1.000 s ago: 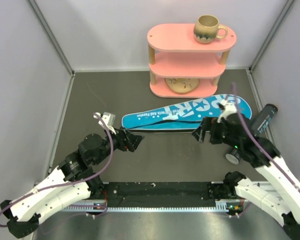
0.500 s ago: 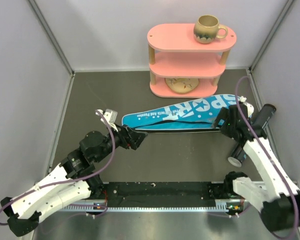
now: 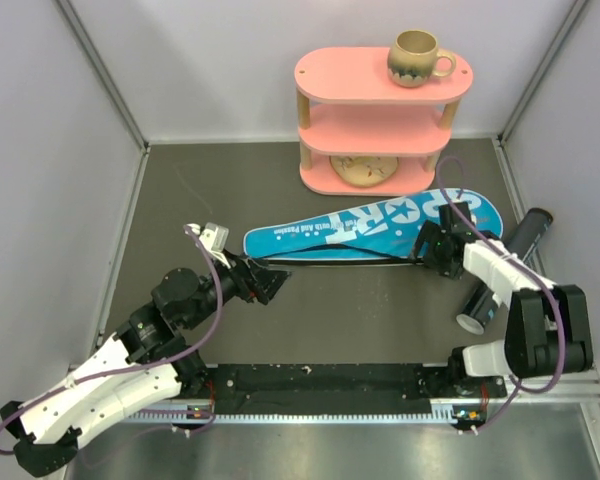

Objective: Pack up the badminton gear

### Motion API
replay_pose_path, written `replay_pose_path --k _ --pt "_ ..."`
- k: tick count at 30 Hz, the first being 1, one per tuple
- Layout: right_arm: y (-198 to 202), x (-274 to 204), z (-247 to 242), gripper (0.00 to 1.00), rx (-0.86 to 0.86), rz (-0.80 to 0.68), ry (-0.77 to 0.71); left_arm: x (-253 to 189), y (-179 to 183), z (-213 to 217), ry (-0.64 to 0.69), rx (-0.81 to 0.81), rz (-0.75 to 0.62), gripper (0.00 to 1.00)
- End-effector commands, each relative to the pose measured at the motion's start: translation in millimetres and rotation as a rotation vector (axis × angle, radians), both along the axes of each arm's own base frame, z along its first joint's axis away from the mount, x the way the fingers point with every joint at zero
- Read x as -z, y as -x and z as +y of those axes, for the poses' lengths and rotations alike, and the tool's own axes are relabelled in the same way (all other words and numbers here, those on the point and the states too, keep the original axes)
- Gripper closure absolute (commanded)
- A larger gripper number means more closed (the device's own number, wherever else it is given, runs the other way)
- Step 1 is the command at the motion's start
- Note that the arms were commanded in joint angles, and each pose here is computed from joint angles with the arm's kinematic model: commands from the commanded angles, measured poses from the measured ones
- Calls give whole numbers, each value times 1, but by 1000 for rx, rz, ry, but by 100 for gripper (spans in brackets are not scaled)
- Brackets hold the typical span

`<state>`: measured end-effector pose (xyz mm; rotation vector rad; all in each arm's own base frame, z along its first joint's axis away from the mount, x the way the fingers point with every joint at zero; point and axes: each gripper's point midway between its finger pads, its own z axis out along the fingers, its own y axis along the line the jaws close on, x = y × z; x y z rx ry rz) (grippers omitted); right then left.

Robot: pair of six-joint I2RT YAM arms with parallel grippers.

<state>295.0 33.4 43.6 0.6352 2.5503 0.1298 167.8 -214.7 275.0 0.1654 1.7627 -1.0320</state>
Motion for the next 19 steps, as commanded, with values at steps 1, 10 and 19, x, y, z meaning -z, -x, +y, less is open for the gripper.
replay_pose_path --k 1,10,19 --pt "10 -57 22 15 -96 -125 25 -18 -2 7 18 -26 -48 14" --pt "81 -245 55 1 -310 -694 -172 -52 0 20 92 -63 -141 13" --pt "153 -317 40 1 -400 -1083 -128 -81 10 42 207 -95 -242 8"
